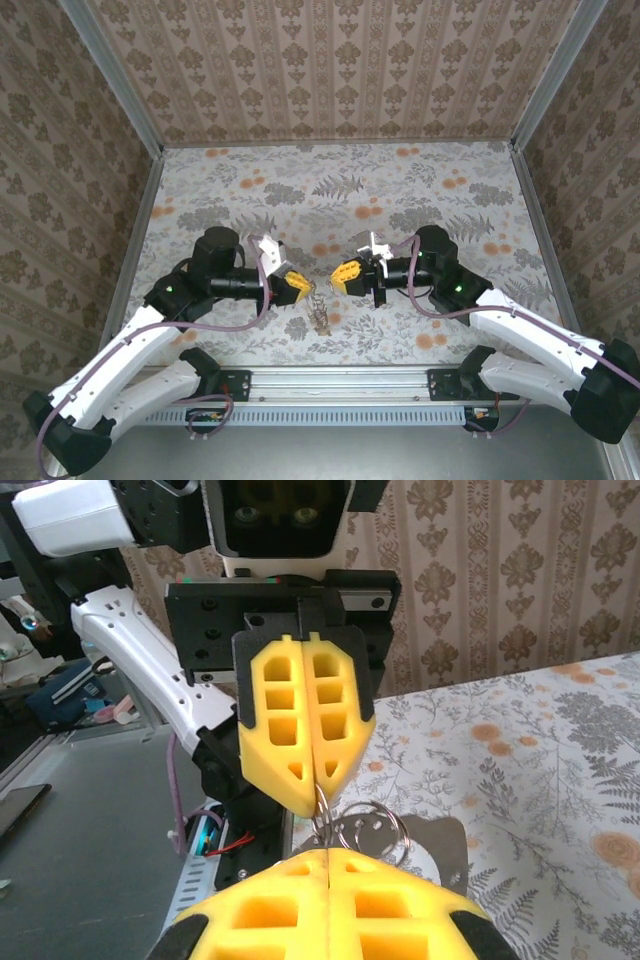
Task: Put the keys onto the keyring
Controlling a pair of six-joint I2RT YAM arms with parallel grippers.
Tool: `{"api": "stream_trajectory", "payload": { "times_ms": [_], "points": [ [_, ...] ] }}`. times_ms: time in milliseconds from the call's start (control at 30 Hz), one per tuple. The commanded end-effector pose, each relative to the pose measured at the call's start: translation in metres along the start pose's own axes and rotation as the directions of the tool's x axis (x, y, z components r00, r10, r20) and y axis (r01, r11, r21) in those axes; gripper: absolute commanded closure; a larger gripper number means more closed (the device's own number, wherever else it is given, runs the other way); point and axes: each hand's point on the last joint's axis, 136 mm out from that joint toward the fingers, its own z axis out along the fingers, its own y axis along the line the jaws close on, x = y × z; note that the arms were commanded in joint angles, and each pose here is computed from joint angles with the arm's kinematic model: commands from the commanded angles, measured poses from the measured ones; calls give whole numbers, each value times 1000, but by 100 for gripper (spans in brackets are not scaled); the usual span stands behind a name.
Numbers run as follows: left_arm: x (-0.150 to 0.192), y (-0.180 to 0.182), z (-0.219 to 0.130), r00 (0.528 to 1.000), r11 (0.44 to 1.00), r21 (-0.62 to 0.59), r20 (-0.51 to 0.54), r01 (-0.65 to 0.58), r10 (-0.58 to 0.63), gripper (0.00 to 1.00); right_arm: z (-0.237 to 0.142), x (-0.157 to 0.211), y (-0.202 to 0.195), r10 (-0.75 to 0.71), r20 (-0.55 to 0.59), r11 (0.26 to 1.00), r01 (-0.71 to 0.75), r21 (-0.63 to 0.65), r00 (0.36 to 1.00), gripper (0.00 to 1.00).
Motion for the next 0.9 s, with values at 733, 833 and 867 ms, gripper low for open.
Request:
{"api": "stream_trajectory", "payload": {
  "times_ms": [733,833,867],
  "points": [
    [-24,-18,3,993,987,126,79,-99,89,100,11,-27,13,-55,93,995,62,-82,994,100],
    [-24,-19,4,993,985,141,81,-95,84,100,12,-29,12,-57,102,995,66,-81,993,100],
    [-25,-20,4,993,985,146,82,-94,83,100,12,-29,12,-57,105,995,66,-81,993,100]
  ]
}}
